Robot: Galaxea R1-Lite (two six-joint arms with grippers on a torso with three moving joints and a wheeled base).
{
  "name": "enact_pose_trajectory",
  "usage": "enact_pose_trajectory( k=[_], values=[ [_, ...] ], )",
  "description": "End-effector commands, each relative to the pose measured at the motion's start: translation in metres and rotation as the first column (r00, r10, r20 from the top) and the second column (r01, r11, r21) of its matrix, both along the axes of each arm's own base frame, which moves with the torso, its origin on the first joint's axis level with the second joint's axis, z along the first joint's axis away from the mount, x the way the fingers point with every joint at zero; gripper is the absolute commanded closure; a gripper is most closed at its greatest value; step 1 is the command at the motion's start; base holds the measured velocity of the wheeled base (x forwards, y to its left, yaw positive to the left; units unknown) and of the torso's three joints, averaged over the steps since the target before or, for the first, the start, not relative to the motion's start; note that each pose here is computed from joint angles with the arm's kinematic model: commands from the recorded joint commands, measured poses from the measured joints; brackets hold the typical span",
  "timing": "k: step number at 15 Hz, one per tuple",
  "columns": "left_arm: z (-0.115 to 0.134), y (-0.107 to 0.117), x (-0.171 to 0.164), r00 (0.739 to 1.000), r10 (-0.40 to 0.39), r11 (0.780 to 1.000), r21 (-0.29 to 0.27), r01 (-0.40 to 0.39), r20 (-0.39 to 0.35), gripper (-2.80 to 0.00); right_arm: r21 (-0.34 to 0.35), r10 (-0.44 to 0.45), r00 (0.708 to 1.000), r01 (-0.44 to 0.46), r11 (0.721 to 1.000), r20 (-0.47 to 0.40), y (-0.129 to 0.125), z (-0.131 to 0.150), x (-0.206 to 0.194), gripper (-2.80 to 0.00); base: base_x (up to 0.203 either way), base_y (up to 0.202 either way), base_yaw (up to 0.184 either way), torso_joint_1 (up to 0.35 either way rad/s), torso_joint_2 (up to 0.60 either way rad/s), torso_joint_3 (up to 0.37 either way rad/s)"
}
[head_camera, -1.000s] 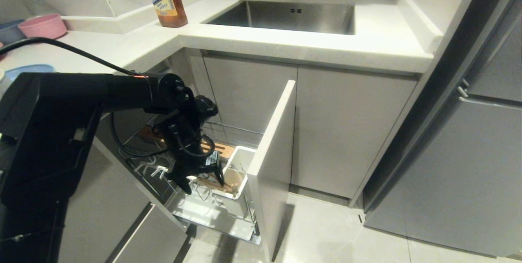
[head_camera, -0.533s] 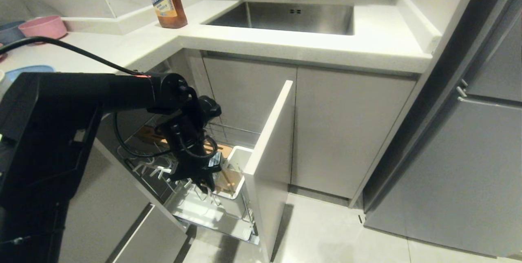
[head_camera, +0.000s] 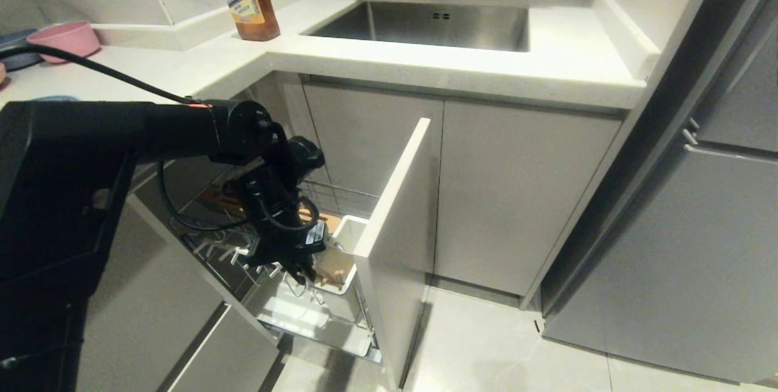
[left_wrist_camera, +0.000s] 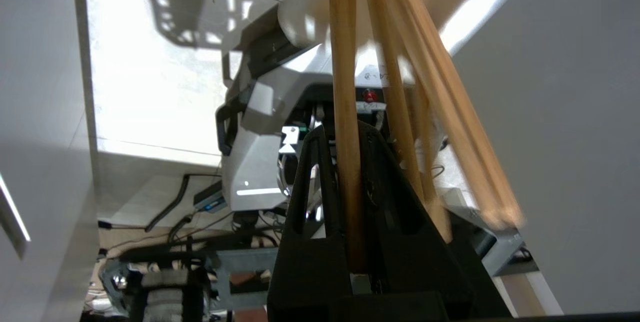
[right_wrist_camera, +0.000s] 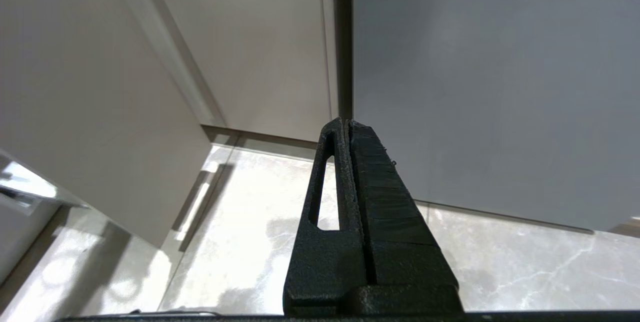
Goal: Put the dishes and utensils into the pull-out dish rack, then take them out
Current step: Take the chopsticks out of the cupboard
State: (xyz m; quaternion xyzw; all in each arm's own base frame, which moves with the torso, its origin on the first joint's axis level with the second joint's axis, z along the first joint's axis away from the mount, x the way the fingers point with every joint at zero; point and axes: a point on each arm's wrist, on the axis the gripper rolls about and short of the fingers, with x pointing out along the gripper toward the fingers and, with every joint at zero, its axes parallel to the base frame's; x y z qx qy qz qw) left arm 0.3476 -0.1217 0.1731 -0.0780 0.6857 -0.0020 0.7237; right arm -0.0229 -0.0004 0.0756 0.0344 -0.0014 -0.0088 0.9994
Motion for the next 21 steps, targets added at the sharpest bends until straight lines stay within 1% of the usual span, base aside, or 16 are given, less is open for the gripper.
enact_pose_trajectory(
  k=[1,3,6,9,16,18,21],
  values=[
    [0.017,0.001,-0.011,1.000,0.004,1.000,-0.012,-0.003,0.026,0.00,0.000,0.001,1.000,-0.001,1.000,-0.001,0.000,0.000,0.000,0.00,0.000,0.000,0.000,0.000,0.00,0.000],
    [0.038,0.001,-0.026,0.998,0.007,1.000,-0.031,-0.005,0.055,0.00,0.000,0.001,1.000,-0.001,1.000,-0.001,0.000,0.000,0.000,0.00,0.000,0.000,0.000,0.000,0.00,0.000],
    [0.058,0.001,-0.047,0.998,0.003,0.999,-0.037,0.000,0.064,0.00,0.000,-0.001,1.000,0.001,1.000,-0.001,0.000,0.000,0.000,0.00,0.000,0.000,0.000,0.000,0.00,0.000],
    [0.068,0.000,-0.058,0.997,0.004,0.999,-0.035,-0.001,0.074,0.00,0.000,0.000,1.000,0.000,1.000,-0.001,0.000,0.000,0.000,0.00,0.000,0.000,0.000,0.000,0.00,0.000],
    [0.089,0.003,-0.075,0.991,0.026,0.998,-0.063,-0.018,0.128,0.00,0.000,-0.001,1.000,0.001,1.000,-0.001,0.000,0.000,0.000,0.00,0.000,0.000,0.000,0.000,0.00,0.000],
    [0.096,0.002,-0.087,0.992,0.009,0.998,-0.063,-0.001,0.123,0.00,0.000,-0.001,1.000,0.001,1.000,-0.001,0.000,0.000,0.000,0.00,0.000,0.000,0.000,0.000,0.00,0.000],
    [0.099,0.001,-0.092,0.993,0.000,0.998,-0.063,0.008,0.122,0.00,0.000,0.001,1.000,-0.001,1.000,-0.001,0.000,0.000,0.000,0.00,0.000,0.000,0.000,0.000,0.00,0.000]
  ],
)
